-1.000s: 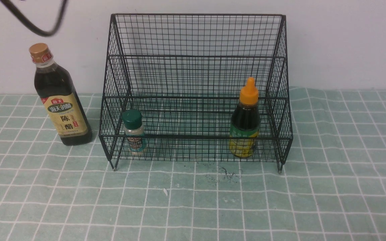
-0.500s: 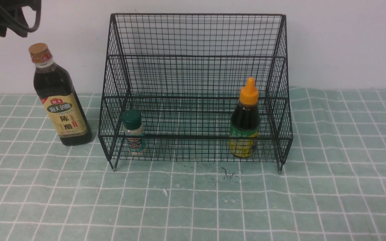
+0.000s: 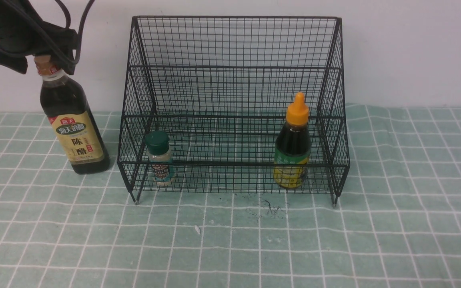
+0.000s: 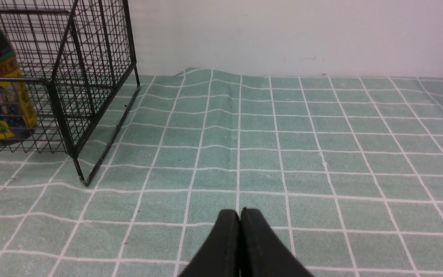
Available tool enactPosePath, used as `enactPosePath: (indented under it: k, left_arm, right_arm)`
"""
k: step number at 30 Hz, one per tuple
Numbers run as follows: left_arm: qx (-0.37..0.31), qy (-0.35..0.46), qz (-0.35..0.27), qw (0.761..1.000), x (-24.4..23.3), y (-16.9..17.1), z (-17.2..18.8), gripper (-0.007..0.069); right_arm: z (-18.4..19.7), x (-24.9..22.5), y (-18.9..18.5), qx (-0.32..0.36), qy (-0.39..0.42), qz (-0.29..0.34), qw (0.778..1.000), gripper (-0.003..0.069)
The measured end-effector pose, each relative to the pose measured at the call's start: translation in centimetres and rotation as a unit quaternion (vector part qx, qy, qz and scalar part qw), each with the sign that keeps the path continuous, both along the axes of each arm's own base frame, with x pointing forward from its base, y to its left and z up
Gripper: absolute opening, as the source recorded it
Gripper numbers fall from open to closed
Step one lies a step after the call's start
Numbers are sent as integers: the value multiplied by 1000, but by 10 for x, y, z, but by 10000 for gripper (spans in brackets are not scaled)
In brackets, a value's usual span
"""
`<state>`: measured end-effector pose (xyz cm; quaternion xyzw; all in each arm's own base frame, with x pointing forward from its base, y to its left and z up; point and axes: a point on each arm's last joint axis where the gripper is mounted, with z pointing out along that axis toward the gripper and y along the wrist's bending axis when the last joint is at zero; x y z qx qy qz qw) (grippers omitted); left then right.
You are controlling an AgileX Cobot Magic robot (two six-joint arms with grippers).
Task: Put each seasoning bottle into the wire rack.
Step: Use the left arm to grab the condiment bottle closest to it, then use the left arm to put the condiment bottle back on the shelf
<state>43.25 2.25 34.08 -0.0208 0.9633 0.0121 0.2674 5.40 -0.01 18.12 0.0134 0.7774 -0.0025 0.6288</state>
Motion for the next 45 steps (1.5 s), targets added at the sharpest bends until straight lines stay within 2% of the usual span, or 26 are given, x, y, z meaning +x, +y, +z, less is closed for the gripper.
enactPosePath:
  k: [3, 6, 12, 16, 22, 27, 34, 39, 45]
  left_arm:
    - [0, 2, 0, 1000, 2, 0, -4, 524]
    - [-10, 17, 1, 1000, 2, -2, -8, 304]
    - [-4, 39, 2, 999, -4, -1, -4, 320]
    - [14, 44, 3, 999, -16, 2, 14, 318]
    - [21, -65, -6, 998, -57, -1, 96, 318]
    - [-15, -150, -23, 988, -102, -11, 152, 318]
    - [-71, -173, -71, 980, -114, -37, 165, 317]
    - [-78, -182, -103, 975, -113, -59, 166, 317]
    - [-92, -241, -137, 956, -106, -87, 173, 316]
  right_arm:
    - [0, 0, 0, 0, 0, 0, 1000, -10]
    - [0, 0, 0, 0, 0, 0, 1000, -10]
    - [0, 0, 0, 0, 0, 0, 1000, -10]
    - [0, 0, 0, 0, 0, 0, 1000, -10]
    - [0, 0, 0, 0, 0, 0, 1000, -10]
    - [0, 0, 0, 0, 0, 0, 1000, -10]
    - [0, 0, 0, 0, 0, 0, 1000, -10]
    - [0, 0, 0, 0, 0, 0, 1000, -10]
    - [0, 0, 0, 0, 0, 0, 1000, -10]
